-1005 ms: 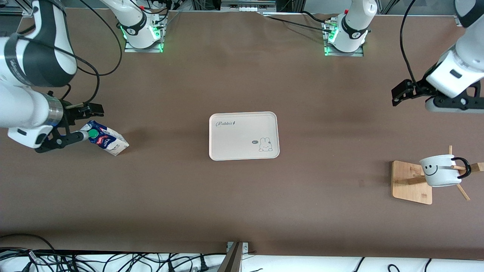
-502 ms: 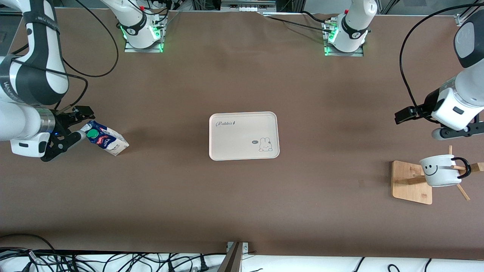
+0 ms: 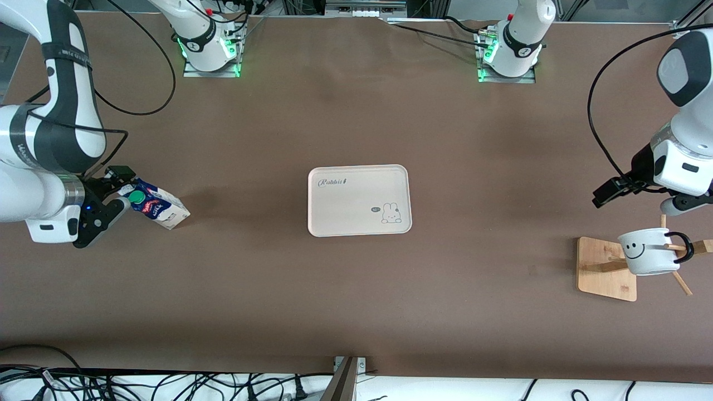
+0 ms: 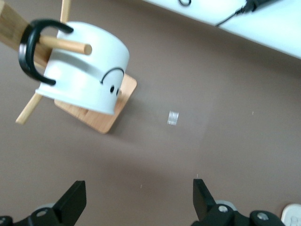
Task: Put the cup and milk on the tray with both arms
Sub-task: 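Grasp the milk carton with the right gripper while the left gripper approaches the mug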
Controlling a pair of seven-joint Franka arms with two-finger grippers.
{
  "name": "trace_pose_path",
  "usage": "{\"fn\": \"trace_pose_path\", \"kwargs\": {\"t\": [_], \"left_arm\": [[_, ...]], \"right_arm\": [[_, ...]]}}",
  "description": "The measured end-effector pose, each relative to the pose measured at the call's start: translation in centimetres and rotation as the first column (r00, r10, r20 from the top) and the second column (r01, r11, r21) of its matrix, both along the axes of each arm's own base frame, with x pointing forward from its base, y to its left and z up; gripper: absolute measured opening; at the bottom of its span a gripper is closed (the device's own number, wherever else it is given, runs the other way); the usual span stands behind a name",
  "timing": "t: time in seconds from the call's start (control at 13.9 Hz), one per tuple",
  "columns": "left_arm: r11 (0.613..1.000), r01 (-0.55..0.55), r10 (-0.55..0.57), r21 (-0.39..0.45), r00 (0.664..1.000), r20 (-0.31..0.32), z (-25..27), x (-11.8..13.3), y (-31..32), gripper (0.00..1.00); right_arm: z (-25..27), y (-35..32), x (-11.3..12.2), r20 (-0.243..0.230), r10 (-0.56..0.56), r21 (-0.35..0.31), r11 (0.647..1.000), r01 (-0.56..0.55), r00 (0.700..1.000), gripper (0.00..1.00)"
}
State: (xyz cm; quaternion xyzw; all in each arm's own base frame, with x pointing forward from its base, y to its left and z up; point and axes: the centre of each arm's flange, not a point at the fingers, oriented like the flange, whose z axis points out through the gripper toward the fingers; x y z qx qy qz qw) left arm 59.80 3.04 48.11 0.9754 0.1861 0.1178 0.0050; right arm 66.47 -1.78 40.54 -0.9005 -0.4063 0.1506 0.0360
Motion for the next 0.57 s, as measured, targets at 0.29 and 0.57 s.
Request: {"fn": "trace_pose_path", "kwargs": {"t": [0.29, 0.57], "left_arm": [[0.999, -0.048, 0.048, -0.010, 0.993, 0.106, -4.0, -1.7, 2.5, 1.00], [0.998, -0.058, 0.059, -0.008, 0.979, 0.193, -5.0, -3.0, 3.8, 1.00]], "right_arm": [[-2.0, -1.5, 0.5, -0.007, 0.026, 0.015, 1.000, -0.026, 1.000, 1.00], [-3.5, -1.7, 0.6, -0.026, 0.017, 0.027, 1.000, -0.016, 1.000, 1.00]]}}
